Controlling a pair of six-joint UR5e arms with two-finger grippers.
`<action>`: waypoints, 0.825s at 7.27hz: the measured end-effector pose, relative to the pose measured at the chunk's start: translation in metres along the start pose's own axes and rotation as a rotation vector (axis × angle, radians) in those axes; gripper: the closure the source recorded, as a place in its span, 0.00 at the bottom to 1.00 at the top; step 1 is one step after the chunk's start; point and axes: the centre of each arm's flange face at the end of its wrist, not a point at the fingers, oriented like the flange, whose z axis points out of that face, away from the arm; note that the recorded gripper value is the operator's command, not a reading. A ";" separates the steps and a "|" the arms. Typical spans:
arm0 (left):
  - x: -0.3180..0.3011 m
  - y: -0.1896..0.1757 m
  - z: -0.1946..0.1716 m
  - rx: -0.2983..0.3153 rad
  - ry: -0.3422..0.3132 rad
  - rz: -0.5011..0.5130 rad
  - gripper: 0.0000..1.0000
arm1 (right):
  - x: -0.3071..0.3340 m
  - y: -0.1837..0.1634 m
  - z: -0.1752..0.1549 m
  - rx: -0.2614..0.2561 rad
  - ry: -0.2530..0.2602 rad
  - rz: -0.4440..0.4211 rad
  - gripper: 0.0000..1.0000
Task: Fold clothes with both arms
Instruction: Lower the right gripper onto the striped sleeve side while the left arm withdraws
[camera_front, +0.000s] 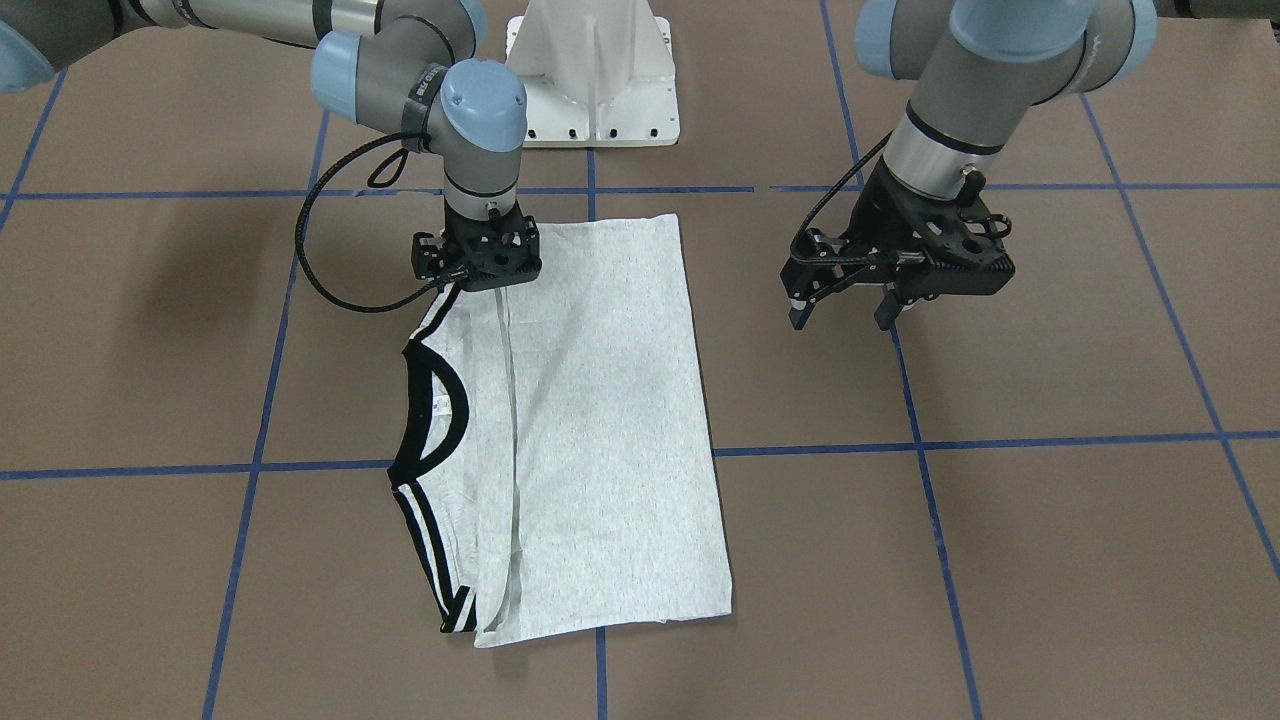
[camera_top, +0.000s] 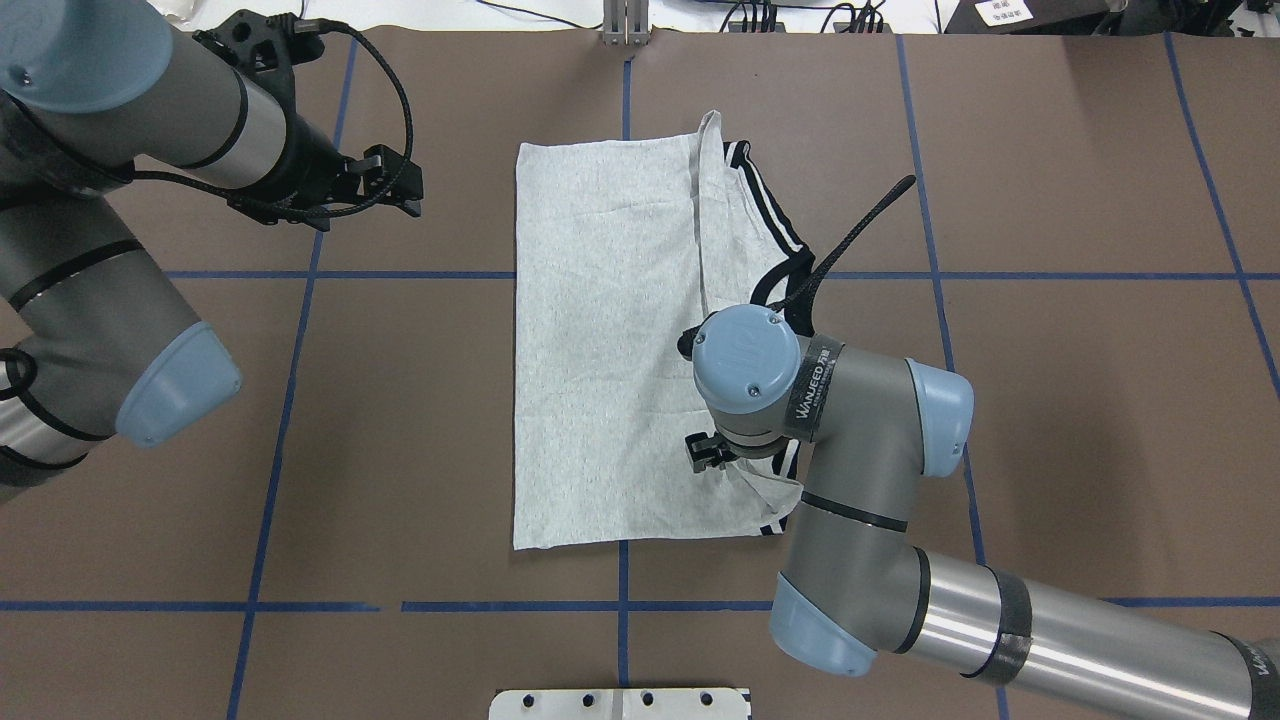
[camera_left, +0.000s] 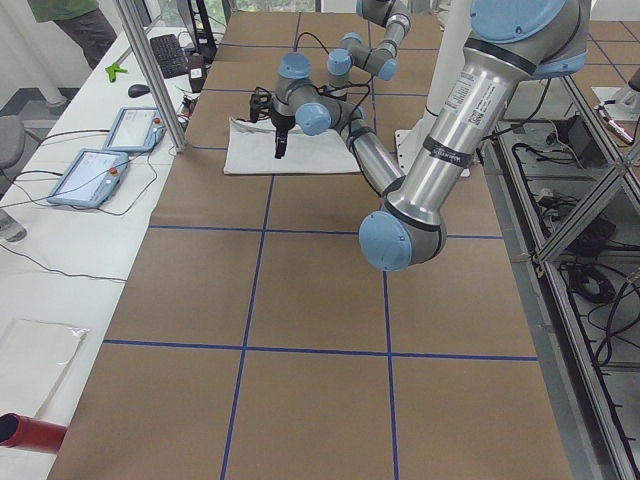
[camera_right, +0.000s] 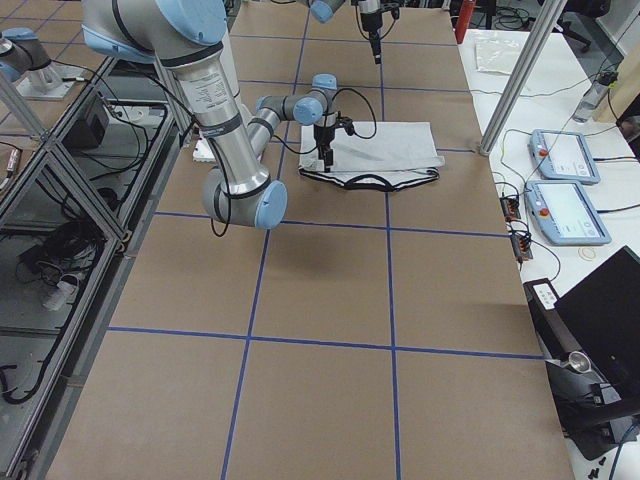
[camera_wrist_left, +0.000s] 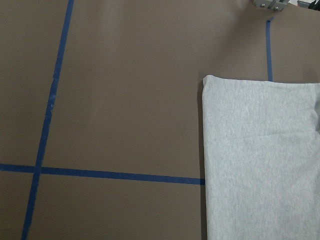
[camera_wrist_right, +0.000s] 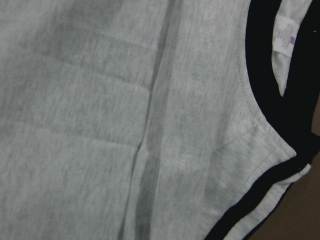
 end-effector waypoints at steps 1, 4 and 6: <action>0.001 0.001 0.001 -0.003 0.001 0.002 0.00 | 0.002 0.001 0.003 -0.004 0.005 0.000 0.00; 0.006 0.002 0.000 -0.004 0.006 0.005 0.00 | 0.008 0.002 0.005 -0.010 0.006 -0.009 0.00; 0.010 0.006 0.002 -0.009 0.009 0.007 0.00 | 0.032 0.008 0.006 -0.008 0.012 -0.022 0.00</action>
